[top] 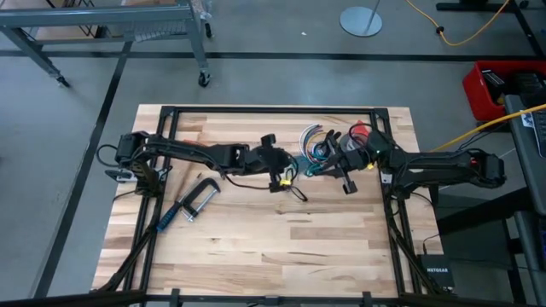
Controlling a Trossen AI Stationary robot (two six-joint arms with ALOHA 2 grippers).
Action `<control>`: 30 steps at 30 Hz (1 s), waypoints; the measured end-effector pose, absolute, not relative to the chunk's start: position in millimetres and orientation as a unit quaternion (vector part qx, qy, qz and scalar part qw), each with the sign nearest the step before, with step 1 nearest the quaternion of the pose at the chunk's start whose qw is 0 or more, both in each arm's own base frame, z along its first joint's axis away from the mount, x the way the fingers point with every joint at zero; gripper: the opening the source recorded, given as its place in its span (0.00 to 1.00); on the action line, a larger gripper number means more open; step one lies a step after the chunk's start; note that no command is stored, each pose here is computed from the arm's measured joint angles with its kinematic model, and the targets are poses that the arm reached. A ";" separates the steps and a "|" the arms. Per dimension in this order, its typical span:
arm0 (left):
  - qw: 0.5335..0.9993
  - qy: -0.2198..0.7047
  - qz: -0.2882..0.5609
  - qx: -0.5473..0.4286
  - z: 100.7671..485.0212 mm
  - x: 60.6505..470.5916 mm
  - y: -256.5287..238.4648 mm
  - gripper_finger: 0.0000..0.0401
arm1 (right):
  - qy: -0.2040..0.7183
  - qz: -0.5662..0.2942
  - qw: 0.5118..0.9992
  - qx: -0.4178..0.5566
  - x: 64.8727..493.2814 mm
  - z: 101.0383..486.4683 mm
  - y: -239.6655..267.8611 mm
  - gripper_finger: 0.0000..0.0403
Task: Coil cords
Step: Uncoil the green wire from the black spool
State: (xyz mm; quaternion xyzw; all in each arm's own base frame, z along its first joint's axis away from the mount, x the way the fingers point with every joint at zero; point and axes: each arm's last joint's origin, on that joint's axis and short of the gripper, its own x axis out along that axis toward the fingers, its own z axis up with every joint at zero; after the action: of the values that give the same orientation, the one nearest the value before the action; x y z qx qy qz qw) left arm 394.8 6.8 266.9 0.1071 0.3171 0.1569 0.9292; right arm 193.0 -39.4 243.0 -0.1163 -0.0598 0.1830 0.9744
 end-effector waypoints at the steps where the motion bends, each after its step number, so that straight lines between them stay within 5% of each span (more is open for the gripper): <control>1: 0.925 0.330 0.157 0.103 264.5 392.9 4.3 0.00 | -0.050 0.171 0.977 -0.115 192.2 241.6 -41.9 0.01; 16: 0.925 0.342 0.112 0.120 272.2 380.4 -37.8 0.00 | 0.200 0.092 0.974 -0.046 171.2 193.3 -67.0 0.01; 30: 0.946 0.171 0.151 0.231 318.2 393.5 0.7 0.00 | 0.156 0.221 0.963 -0.018 170.9 195.6 -59.8 0.01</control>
State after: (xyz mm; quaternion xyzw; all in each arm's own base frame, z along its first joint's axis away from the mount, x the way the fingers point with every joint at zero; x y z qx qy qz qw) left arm 393.5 0.7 318.2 0.2312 0.1714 0.1510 0.9457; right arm 170.9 -59.8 195.6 -0.0183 0.1560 0.2209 0.9626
